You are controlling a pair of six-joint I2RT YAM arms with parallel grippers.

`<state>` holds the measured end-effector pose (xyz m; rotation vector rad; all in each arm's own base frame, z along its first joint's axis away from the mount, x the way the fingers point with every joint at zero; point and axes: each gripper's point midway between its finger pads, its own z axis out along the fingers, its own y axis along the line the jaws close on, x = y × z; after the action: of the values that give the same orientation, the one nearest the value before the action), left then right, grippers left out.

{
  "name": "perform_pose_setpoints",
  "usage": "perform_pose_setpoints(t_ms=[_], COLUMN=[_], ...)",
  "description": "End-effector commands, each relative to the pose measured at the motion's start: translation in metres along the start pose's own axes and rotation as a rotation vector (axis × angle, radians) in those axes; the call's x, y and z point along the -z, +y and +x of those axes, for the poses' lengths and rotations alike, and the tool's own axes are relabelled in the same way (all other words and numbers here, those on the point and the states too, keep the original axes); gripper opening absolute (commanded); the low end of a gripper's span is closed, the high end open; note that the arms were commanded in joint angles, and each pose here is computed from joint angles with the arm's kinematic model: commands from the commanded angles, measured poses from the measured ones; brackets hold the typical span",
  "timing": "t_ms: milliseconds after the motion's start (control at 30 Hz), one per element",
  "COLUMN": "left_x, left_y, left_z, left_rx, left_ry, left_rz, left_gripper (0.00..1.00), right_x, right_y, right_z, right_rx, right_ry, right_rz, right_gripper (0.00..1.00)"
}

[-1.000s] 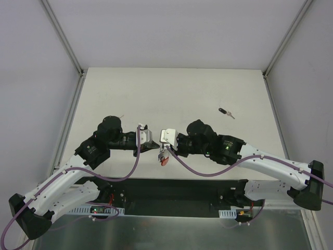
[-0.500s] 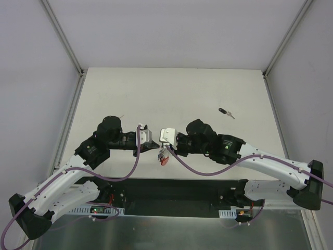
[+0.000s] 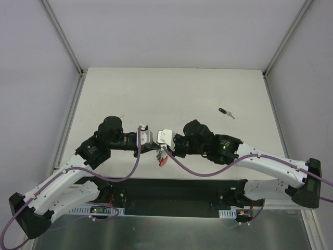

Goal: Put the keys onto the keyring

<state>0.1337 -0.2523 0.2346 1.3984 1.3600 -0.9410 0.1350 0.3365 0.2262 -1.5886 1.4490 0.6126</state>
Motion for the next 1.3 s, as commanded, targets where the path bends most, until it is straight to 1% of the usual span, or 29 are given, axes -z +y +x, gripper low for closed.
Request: perform_pose_setpoints(t_ms=[0, 367, 533, 700, 1267], left_x=[-0.003, -0.003, -0.001, -0.001, 0.001], left_y=[-0.01, -0.01, -0.007, -0.006, 0.001], left_z=[-0.01, -0.01, -0.01, -0.007, -0.008], left_rx=[-0.028, -0.032, -0.043, -0.037, -0.05], left_ry=[-0.042, -0.043, -0.042, -0.032, -0.033], left_rz=[0.062, 0.058, 0.032, 0.026, -0.022], left_gripper=[0.0, 0.0, 0.0, 0.0, 0.0], right_x=[0.006, 0.009, 0.014, 0.021, 0.016], right_y=[-0.006, -0.009, -0.009, -0.013, -0.016], right_z=[-0.053, -0.052, -0.039, -0.034, -0.017], right_rx=[0.046, 0.044, 0.04, 0.041, 0.011], right_ry=[-0.158, -0.155, -0.113, -0.1, -0.039], right_rz=[0.009, 0.038, 0.057, 0.086, 0.097], right_gripper=[0.01, 0.02, 0.01, 0.01, 0.02])
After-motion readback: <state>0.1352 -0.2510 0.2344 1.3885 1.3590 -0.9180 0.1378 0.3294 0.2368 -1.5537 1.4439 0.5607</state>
